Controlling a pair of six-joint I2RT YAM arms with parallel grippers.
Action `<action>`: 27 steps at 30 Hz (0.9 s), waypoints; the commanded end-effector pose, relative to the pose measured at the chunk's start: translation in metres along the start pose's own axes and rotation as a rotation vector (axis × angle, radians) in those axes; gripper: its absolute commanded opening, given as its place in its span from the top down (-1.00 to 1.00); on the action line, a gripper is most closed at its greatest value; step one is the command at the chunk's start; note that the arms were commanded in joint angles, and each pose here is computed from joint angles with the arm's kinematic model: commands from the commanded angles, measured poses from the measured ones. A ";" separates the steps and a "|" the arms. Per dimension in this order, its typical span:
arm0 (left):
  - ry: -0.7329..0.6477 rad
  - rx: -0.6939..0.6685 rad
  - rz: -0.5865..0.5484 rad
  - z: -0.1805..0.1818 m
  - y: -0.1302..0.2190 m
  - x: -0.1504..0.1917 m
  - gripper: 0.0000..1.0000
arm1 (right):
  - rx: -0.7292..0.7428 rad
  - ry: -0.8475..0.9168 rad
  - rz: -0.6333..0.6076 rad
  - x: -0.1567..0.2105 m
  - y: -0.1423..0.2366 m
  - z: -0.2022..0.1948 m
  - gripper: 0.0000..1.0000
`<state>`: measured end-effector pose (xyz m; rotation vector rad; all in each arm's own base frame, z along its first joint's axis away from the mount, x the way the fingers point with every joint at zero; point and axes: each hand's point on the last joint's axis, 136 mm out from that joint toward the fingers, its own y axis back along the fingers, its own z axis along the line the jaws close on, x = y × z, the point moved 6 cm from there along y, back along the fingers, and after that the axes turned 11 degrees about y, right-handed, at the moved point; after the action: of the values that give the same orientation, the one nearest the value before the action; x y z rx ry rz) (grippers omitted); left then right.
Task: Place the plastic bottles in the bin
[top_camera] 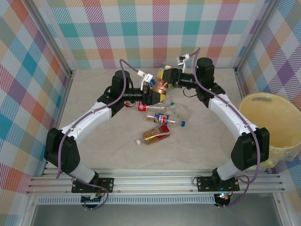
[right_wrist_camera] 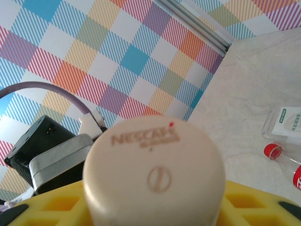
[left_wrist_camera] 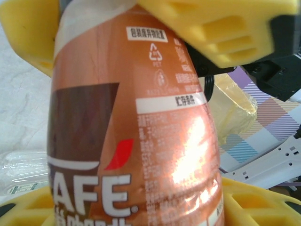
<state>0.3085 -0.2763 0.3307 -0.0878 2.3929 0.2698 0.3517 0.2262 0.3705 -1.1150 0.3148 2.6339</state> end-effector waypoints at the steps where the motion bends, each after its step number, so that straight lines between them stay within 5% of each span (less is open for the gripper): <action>1: -0.034 0.024 -0.001 -0.009 -0.003 -0.007 -0.14 | -0.014 0.031 -0.028 -0.005 -0.004 0.002 0.08; 6: -0.022 -0.017 -0.001 -0.004 -0.003 -0.006 -0.32 | 0.009 0.037 -0.032 -0.005 -0.004 0.000 0.25; 12: 0.010 -0.116 -0.012 0.007 -0.002 -0.005 -0.99 | 0.092 0.018 -0.034 -0.003 -0.002 -0.009 0.38; 21: 0.022 -0.208 -0.089 0.014 0.009 0.000 -1.00 | 0.385 0.065 -0.073 -0.006 0.021 -0.023 0.49; 27: -0.008 -0.114 -0.145 -0.001 0.022 0.008 -1.00 | 0.697 0.201 -0.124 -0.016 0.068 -0.011 0.50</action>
<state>0.3063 -0.2602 0.3005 -0.2581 2.4205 0.4555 0.3663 0.1851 0.3421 -0.9797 0.9210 2.2708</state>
